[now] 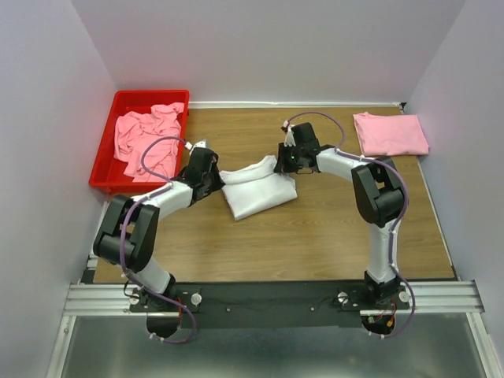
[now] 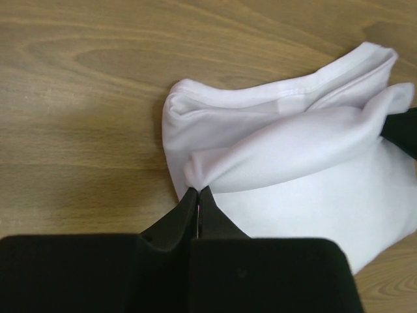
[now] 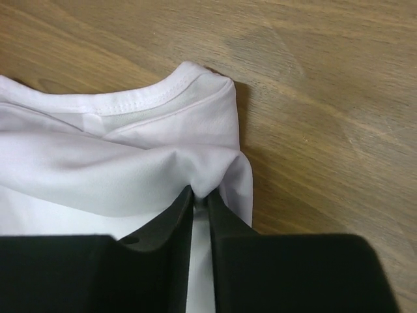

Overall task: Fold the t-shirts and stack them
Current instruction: Fold the tshirt

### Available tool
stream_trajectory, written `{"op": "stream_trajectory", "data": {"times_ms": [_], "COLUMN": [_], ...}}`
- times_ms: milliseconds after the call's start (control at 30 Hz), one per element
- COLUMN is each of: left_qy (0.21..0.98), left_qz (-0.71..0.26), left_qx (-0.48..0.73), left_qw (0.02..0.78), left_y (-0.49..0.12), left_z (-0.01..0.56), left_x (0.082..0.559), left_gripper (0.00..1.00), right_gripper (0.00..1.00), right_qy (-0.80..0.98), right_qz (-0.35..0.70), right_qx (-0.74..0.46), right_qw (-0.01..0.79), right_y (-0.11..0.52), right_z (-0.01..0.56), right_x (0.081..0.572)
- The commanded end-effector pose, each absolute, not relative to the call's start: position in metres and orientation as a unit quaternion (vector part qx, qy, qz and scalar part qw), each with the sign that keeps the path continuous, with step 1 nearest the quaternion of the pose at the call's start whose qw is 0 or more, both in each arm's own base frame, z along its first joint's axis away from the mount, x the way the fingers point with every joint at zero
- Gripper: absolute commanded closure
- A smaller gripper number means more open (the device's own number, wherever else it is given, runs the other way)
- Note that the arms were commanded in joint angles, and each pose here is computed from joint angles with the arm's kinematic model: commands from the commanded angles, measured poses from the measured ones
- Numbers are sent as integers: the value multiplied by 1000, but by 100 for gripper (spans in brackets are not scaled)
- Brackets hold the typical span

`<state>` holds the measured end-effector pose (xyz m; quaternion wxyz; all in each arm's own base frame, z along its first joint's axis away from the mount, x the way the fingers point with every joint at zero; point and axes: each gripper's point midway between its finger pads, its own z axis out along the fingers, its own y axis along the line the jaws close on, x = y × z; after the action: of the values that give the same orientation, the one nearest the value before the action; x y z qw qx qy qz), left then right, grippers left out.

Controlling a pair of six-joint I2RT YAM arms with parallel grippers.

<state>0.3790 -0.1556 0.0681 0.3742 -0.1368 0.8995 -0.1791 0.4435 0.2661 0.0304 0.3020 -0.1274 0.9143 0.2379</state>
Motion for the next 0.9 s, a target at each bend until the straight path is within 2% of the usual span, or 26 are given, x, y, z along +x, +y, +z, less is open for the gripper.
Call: {"op": "stream_trajectory", "data": {"times_ms": [0,67,133,167,267,300,367,433,567,667,700,733,867], "left_qy": [912,910,905,898,886,884,876,874,880,883,884,882,882], "left_qz": [-141,-146,-153,-159,-161,-164,-176,-190,-225,-242,-240,-238,-258], "left_qx": [-169,-171,-170,-167,-168,-162,-151,-136,-106,-93,-96,-101,-119], "left_qw": [348,350,360,374,401,408,423,427,405,392,391,394,376], "left_y": [-140,-141,-143,-143,-140,-140,-147,-157,-187,-201,-200,-197,-188], "left_z": [37,41,51,63,91,99,118,127,118,103,99,96,77], "left_x": [372,372,375,377,379,379,376,369,351,349,352,358,382], "left_gripper": [88,77,62,51,38,37,37,39,58,68,68,76,77], "right_gripper": [76,66,62,57,51,51,51,56,71,77,78,80,82], "right_qy": [914,907,898,893,878,876,870,869,867,869,873,875,879], "right_qz": [218,226,237,246,270,274,289,300,337,345,345,345,357], "right_qx": [-120,-126,-131,-136,-147,-149,-158,-166,-185,-191,-190,-188,-171], "right_qw": [321,332,347,351,367,368,366,356,317,298,287,284,266], "right_y": [256,258,260,263,269,270,275,278,289,292,293,293,290], "right_z": [46,60,83,93,122,126,132,127,111,97,86,81,63], "right_x": [447,447,447,445,442,441,437,432,418,414,413,415,427]}}
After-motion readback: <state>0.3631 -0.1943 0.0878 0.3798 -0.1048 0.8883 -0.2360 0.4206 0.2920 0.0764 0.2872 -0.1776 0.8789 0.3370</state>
